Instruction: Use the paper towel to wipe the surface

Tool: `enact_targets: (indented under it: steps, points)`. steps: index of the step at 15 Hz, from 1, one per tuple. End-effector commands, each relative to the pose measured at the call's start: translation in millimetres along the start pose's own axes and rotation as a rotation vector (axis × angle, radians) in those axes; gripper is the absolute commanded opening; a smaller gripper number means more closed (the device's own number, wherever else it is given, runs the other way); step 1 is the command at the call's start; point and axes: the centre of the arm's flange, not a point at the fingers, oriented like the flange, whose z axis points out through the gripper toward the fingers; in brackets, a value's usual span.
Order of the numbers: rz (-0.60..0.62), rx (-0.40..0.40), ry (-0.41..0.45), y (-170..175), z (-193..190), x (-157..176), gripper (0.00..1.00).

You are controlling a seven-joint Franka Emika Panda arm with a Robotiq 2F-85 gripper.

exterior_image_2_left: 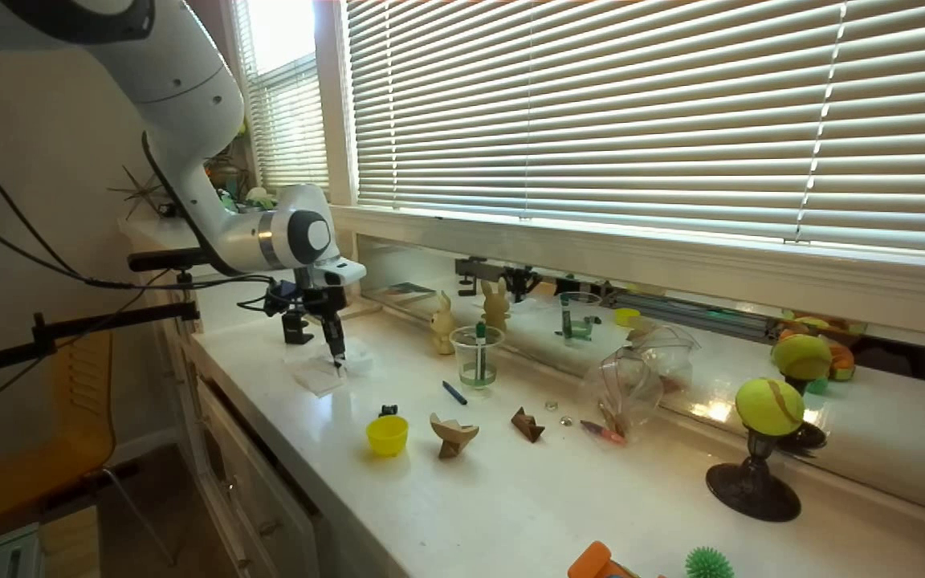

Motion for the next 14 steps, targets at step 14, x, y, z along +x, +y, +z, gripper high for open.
enact_targets:
  steps: [14]
  points:
    - [0.053,0.057,0.205,19,-103,30,0.00]
